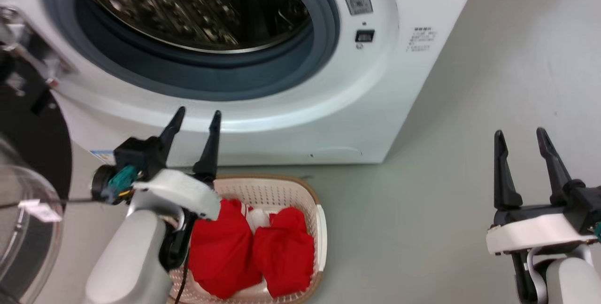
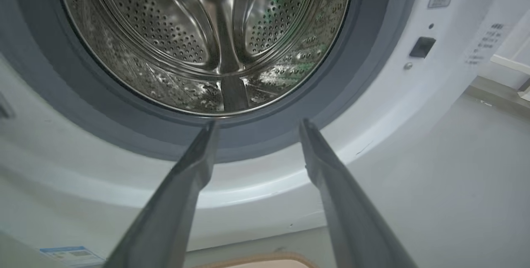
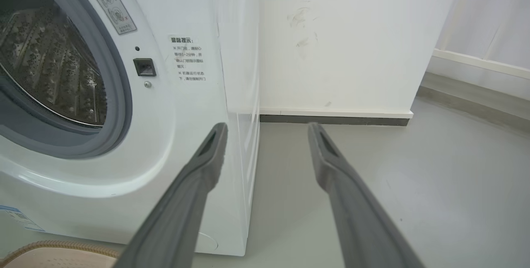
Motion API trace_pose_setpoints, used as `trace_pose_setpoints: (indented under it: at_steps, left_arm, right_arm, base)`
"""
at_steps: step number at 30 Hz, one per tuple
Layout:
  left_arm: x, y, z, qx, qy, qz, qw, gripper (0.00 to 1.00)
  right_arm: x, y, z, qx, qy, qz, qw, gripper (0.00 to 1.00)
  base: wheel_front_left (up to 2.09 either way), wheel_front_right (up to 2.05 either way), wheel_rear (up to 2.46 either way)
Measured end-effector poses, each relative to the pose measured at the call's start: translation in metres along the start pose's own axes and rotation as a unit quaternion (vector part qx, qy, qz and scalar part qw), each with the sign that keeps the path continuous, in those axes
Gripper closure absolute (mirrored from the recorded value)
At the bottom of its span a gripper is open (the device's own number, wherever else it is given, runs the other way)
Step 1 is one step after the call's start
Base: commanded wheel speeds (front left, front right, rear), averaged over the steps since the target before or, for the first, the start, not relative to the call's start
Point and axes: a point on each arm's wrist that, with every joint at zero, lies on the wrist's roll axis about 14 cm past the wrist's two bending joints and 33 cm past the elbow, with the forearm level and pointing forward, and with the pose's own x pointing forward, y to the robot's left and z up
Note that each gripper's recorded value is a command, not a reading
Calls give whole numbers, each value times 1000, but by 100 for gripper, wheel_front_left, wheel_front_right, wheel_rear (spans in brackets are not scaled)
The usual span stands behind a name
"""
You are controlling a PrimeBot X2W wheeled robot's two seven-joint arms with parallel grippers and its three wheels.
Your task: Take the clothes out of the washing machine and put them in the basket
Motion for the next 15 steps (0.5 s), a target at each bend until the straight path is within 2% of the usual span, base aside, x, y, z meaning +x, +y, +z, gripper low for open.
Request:
trace_pose_setpoints:
  at_steps: [6,15]
  left_arm:
    - [-53,16,43,38,-73,68,994,0]
    - [-123,18,54,55,-105,130,984,0]
  right_arm:
    - [-18,7,18,3,-19,10,1000,0]
    - [-51,15,28,3,-28,22,999,0]
  base:
    - [0,0,0]
    - [0,0,0]
